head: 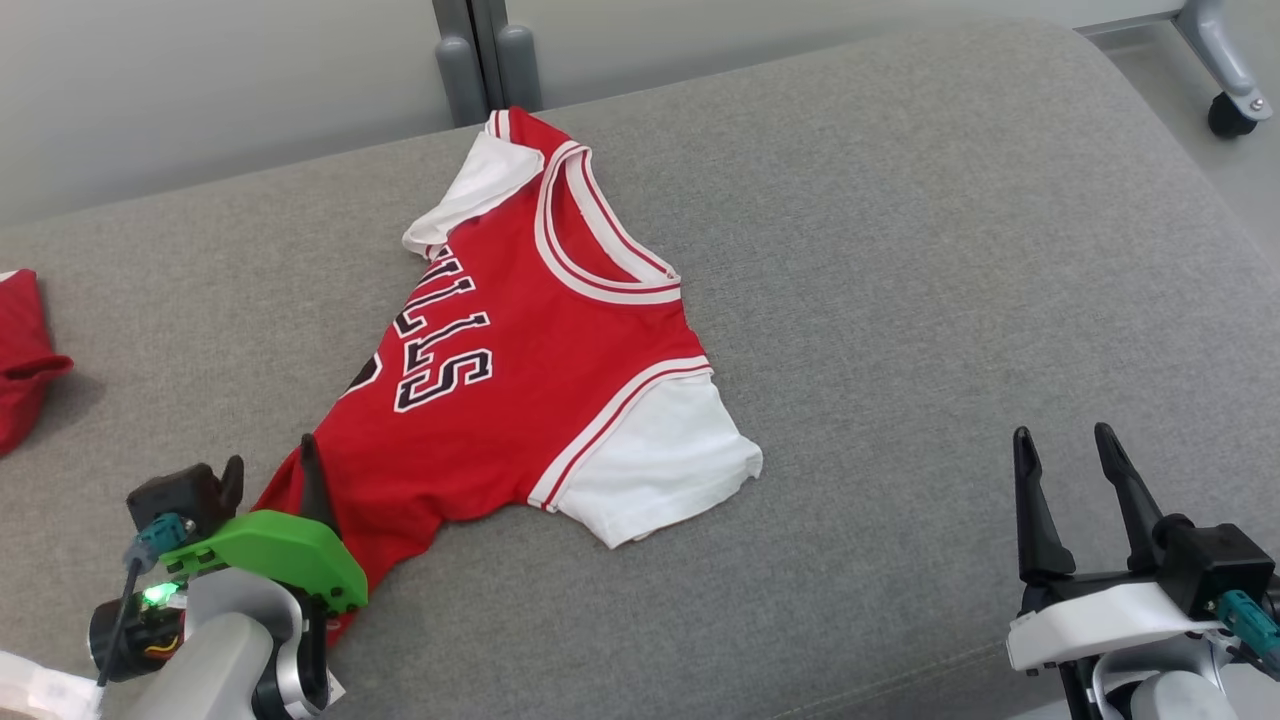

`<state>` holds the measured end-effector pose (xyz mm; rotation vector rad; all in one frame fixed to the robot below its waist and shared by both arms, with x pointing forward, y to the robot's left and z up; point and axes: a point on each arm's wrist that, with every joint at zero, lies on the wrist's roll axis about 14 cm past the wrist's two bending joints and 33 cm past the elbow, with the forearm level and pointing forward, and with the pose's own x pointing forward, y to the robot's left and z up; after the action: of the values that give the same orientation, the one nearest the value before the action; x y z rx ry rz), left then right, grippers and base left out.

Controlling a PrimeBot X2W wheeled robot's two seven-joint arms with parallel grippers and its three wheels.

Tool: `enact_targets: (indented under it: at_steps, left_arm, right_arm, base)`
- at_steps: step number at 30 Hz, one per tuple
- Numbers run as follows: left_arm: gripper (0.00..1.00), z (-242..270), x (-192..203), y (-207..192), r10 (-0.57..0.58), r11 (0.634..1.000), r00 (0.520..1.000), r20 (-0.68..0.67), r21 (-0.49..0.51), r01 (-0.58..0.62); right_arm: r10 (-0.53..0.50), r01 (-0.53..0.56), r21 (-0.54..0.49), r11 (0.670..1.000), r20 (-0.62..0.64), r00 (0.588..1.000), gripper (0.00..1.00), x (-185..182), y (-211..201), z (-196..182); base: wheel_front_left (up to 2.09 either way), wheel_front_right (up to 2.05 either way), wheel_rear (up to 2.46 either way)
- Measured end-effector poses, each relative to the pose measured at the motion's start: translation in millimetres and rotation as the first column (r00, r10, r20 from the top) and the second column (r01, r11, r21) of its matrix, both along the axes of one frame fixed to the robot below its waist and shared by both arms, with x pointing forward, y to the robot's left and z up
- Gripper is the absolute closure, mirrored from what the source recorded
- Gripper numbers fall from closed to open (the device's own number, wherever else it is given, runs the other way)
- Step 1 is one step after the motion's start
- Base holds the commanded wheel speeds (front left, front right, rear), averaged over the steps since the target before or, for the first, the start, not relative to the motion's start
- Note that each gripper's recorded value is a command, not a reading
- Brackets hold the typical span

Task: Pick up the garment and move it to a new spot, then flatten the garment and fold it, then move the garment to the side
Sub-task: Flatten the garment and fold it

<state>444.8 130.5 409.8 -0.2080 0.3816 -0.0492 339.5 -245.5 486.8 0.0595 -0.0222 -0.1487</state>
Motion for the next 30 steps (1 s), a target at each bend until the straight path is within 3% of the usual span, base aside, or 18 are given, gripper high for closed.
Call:
enact_targets:
  at_steps: [5,13,24,30]
  left_arm:
    - [0.00,36.3,3.8,1.2,0.031,0.999,0.990,0.139,-0.027,-0.028]
    - [0.00,88.8,-26.1,0.0,0.030,1.000,0.940,0.341,-0.012,-0.028]
    - [0.00,73.8,-88.5,16.5,0.009,0.996,0.933,0.360,0.078,-0.040]
    - [0.00,66.8,-111.5,23.5,-0.008,0.998,0.935,0.353,0.065,-0.016]
  right_arm:
    - [-0.030,0.030,-0.003,1.000,0.009,1.000,0.00,-10.4,-8.7,3.2]
    - [-0.018,0.021,-0.060,0.998,0.062,0.998,0.00,-15.1,-8.1,22.9]
    - [0.087,-0.076,-0.105,0.992,0.102,0.991,0.00,-1.4,21.0,36.6]
    - [0.167,-0.161,-0.096,0.982,0.059,0.984,0.00,2.6,47.3,22.3]
  base:
    - [0.00,0.00,0.00]
    - [0.00,0.00,0.00]
    - [0.00,0.00,0.00]
    - [0.00,0.00,0.00]
